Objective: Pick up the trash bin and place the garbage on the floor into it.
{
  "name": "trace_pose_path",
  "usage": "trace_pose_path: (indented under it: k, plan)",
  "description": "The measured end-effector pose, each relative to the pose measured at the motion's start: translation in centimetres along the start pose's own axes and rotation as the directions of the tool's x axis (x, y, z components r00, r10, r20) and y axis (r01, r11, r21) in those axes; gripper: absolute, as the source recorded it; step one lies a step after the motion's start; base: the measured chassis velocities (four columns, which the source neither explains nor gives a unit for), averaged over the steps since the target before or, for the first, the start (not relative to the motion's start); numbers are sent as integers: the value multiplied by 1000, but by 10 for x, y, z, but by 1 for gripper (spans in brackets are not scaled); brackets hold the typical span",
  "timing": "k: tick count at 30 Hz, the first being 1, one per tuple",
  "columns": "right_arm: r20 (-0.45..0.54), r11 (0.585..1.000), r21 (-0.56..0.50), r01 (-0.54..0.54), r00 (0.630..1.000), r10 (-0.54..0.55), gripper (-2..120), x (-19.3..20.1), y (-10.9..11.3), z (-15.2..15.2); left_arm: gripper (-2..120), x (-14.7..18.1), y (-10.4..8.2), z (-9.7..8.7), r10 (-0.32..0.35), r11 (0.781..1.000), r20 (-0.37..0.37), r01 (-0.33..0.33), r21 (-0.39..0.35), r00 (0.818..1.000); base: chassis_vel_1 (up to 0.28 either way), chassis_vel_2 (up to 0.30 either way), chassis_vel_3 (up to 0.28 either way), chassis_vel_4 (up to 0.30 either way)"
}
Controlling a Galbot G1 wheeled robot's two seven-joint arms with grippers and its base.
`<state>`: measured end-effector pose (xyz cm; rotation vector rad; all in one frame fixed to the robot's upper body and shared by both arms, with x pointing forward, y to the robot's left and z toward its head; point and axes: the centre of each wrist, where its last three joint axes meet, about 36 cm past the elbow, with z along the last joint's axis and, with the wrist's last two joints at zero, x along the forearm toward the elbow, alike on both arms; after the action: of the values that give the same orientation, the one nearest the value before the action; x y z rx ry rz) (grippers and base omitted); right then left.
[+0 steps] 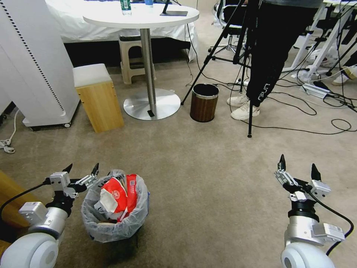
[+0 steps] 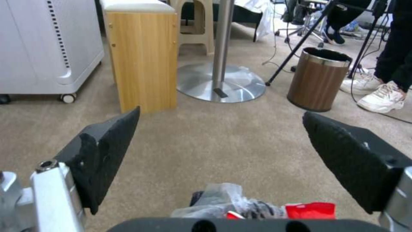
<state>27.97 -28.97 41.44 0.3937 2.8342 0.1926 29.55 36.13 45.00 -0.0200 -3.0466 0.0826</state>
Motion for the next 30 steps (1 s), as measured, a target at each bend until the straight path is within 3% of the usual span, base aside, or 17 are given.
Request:
trace_pose_path:
  k: [10,30]
  plan:
    - [0,1000,0,0,1000,0,100,0,0,0,100,0,0,0,0,1000,0,0,0,1000,-132,-110,130,128]
    - [0,1000,1,-1,1000,1,100,0,0,0,100,0,0,0,3,1000,0,-3,0,1000,-274,-292,281,272]
